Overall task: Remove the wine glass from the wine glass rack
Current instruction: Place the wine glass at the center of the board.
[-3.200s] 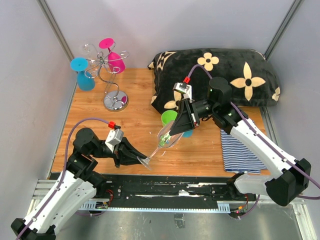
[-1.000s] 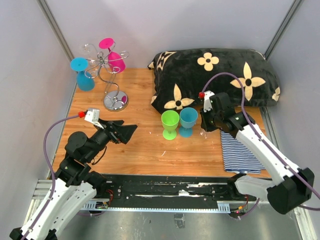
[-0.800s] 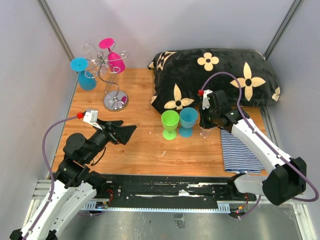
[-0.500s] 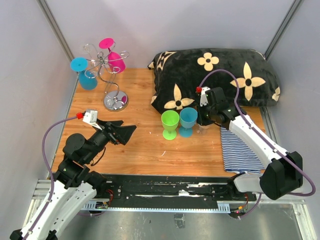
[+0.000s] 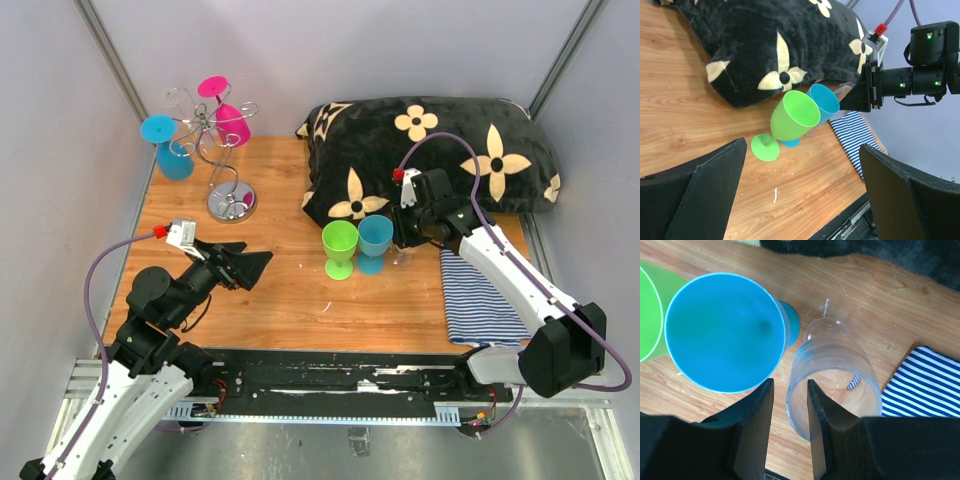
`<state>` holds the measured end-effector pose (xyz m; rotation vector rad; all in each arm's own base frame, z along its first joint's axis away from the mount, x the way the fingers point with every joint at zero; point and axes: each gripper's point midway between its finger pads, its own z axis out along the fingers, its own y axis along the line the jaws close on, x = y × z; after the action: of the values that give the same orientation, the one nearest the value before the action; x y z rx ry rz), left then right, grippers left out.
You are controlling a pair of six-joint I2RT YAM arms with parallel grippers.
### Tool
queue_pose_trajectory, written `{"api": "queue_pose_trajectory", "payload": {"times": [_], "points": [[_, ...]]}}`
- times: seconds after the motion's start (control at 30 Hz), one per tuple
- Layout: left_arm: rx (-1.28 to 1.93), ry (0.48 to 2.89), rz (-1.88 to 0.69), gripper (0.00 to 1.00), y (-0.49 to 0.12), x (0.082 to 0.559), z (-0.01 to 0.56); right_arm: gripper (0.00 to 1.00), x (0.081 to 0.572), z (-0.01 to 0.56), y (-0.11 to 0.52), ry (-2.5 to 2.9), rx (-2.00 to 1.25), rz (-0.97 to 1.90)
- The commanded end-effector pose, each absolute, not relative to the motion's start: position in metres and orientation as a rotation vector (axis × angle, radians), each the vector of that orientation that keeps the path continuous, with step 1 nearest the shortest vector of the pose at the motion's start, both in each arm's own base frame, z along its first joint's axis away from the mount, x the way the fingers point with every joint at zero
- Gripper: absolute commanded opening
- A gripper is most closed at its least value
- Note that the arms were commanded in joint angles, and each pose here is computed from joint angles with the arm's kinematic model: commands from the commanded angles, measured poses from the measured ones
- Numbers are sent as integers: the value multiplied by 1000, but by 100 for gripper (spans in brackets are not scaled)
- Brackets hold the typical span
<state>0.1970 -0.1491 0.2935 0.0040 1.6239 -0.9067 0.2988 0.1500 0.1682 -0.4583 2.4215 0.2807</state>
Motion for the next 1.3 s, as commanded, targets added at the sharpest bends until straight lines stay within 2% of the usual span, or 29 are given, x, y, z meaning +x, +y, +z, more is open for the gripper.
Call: {"api": "queue_pose_trajectory", "payload": {"times": [0.0,0.6,0.97,1.27], "points": [[2,1591,-895,100,-145,197,304,34,303,184,136,2398,-438,214],[-4,1518,-840,100,-131,192,353,30,299,234,126,2232,-379,210],[-14,1544,-803,100,-127,195,352,38,294,203,143,2306,-473,296],[-12,1543,-796,100,-124,190,350,26,295,187,135,2380,-504,221]]}}
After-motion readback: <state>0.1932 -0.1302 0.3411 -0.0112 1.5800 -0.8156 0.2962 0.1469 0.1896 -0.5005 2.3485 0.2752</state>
